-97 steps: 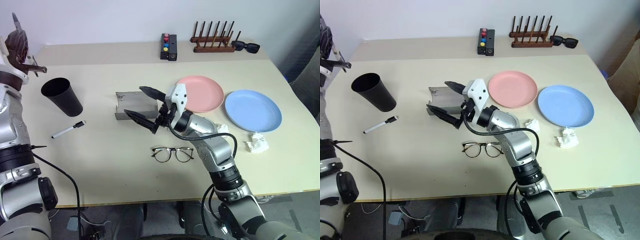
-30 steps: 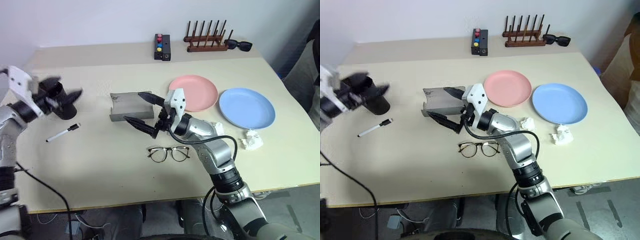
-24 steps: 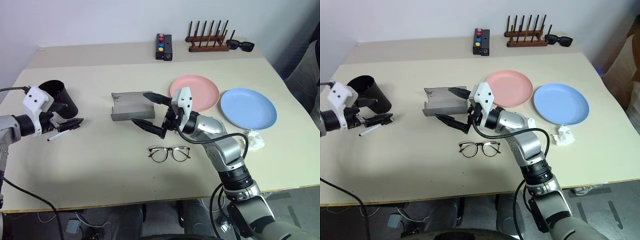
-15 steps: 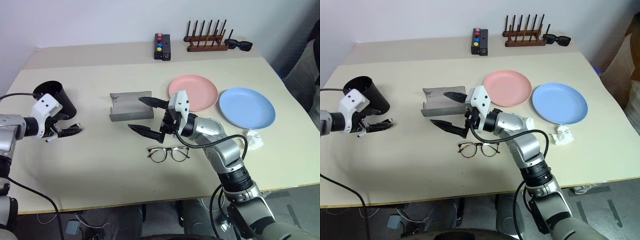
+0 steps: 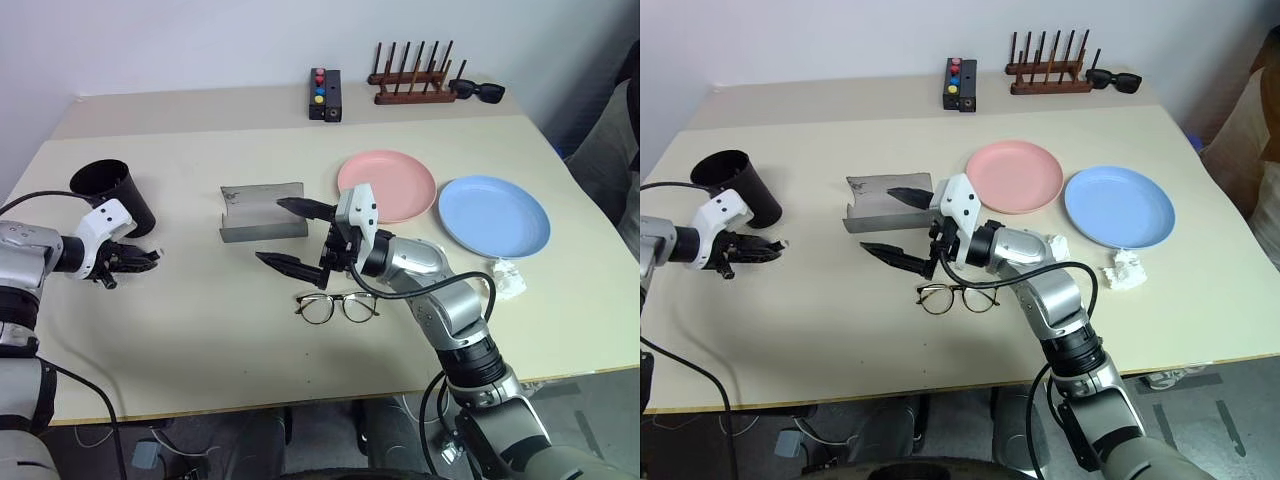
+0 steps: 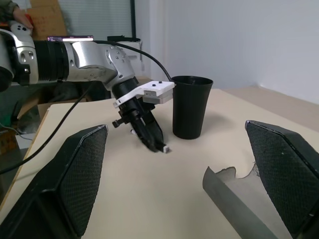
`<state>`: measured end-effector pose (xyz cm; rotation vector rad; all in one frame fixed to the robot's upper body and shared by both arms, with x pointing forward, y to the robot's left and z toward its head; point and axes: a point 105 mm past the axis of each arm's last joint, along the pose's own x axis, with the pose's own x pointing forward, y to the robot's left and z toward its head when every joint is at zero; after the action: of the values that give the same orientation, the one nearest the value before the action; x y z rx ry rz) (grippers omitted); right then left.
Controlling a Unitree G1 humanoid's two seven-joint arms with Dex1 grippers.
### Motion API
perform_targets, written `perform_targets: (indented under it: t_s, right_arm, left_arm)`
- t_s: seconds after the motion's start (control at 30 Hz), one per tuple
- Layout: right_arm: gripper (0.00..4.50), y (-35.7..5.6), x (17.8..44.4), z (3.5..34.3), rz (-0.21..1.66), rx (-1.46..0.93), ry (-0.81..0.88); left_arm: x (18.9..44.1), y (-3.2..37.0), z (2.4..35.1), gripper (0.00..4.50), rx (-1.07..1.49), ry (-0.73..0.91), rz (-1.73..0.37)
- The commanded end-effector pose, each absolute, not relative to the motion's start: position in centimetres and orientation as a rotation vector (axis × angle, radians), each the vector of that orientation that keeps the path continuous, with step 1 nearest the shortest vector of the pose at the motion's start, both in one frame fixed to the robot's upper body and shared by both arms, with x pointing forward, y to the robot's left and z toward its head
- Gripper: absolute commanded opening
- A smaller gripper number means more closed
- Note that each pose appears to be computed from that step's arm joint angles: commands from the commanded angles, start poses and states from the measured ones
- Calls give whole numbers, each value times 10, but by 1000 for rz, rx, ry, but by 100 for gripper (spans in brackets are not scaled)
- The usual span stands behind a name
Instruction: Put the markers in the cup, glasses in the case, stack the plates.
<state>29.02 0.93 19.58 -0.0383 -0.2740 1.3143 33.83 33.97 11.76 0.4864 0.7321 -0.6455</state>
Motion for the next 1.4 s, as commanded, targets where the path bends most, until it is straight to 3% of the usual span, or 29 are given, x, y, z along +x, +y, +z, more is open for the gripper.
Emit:
perform_targets:
  t_s: [0.03,0.27,0.53,0.73,0.87,1.07,1.23,1.4]
  right_arm:
    - [450,12,281,209,1340,-31,-336]
    - [450,14,281,208,1351,-27,-333]
    - [450,13,280,207,1350,-26,-331]
    - [450,13,280,208,1351,-30,-334]
    - [450,15,283,213,1326,-26,-361]
    - [450,17,289,216,1279,17,-384]
    - [450,23,293,223,1239,71,-423]
    - [450,25,292,233,1228,146,-455]
  left_arm:
    - [334,345,112,6,485,771,-637]
    - [328,336,121,6,488,701,-668]
    - [303,317,131,6,449,596,-700]
    - [304,269,186,6,360,221,-772]
    - [321,264,262,6,255,-193,-598]
    - [329,290,315,6,198,-530,-293]
    - [342,320,320,6,279,-615,-10]
    - [355,338,308,6,226,-635,109]
